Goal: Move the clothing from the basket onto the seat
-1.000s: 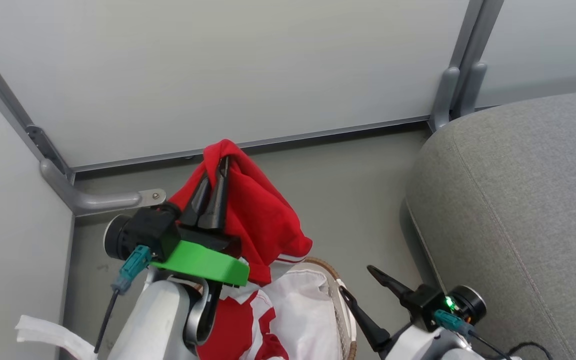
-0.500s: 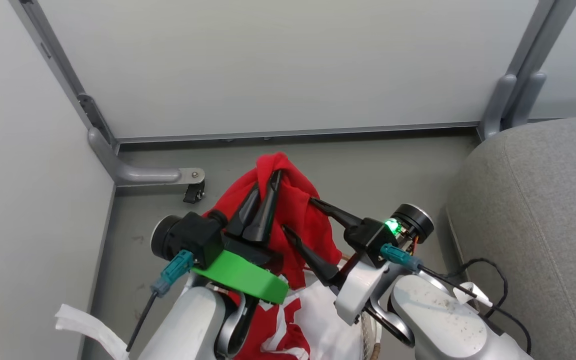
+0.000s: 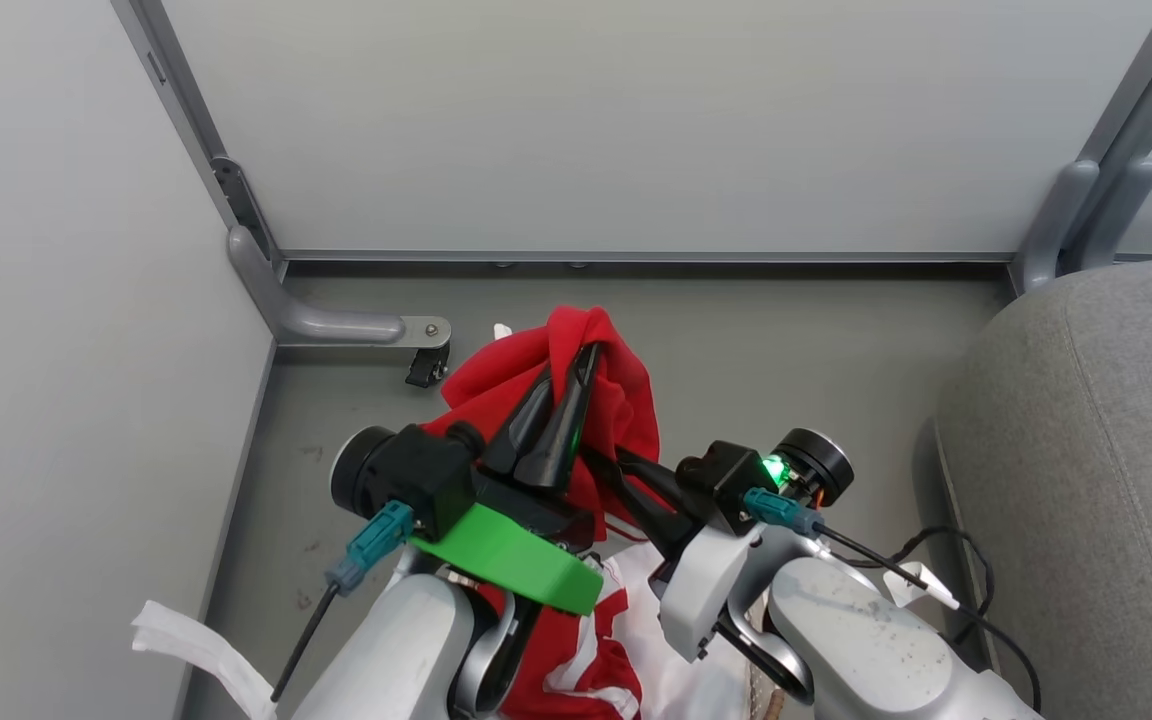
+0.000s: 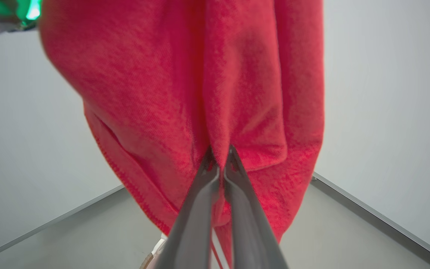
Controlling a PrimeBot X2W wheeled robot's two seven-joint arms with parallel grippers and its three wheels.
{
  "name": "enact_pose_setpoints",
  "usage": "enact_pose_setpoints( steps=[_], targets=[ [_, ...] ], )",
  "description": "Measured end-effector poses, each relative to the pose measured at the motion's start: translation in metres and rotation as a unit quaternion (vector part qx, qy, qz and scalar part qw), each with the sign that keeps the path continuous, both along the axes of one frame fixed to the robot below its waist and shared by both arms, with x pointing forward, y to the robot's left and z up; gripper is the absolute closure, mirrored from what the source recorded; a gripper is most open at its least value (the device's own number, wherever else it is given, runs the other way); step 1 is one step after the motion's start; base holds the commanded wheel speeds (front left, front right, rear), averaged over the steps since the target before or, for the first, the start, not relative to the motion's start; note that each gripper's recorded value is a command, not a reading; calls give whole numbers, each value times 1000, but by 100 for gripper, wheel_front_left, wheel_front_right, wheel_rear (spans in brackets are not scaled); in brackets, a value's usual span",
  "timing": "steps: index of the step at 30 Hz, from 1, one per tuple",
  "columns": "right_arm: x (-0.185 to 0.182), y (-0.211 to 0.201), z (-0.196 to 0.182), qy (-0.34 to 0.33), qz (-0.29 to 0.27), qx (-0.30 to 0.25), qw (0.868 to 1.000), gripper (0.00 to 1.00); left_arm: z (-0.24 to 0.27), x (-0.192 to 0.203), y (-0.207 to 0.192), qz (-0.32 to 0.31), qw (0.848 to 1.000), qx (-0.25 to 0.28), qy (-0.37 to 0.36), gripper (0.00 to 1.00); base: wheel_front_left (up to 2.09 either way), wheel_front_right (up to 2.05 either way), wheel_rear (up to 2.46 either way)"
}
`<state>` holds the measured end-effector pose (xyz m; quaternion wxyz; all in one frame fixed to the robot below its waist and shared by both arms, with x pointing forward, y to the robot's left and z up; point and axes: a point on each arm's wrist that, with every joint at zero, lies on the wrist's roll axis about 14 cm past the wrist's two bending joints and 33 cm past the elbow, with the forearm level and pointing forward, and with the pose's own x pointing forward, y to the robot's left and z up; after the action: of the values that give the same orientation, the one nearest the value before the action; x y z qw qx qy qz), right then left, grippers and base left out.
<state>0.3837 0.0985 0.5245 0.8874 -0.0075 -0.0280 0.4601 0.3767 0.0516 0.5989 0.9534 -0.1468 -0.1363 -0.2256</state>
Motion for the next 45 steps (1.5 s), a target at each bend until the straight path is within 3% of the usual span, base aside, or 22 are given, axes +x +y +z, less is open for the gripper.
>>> enact_pose_setpoints(
  steps=[16, 17, 18, 23, 29, 39, 45],
  targets=[
    [3, -20, 5, -2, -26, 11, 1000, 100, 3, 6, -11, -14, 1000, -2, -4, 100, 0, 0, 0],
    [5, -23, 6, -3, -31, 13, 999, 100, 6, 7, -12, -14, 1000, -2, -11, 20, 0, 0, 0],
    [7, -26, 8, -4, -37, 17, 999, 100, 6, 8, -13, -16, 1000, -3, -11, 0, 0, 0, 0],
    [12, -55, 8, 5, -82, 35, 996, 100, 1, 14, -17, -18, 1000, 7, -7, 0, 0, 0, 0],
    [19, -124, 12, 3, -180, 61, 982, 100, -16, 20, -33, -37, 999, 22, 9, 0, 0, 0, 0],
    [5, -259, 26, -35, -353, 60, 933, 100, -30, 20, -105, -142, 989, 20, 21, 0, 0, 0, 0],
    [-16, -336, 34, -56, -447, 33, 892, 100, -45, 7, -161, -229, 973, 24, 36, 0, 0, 0, 0]
  ],
)
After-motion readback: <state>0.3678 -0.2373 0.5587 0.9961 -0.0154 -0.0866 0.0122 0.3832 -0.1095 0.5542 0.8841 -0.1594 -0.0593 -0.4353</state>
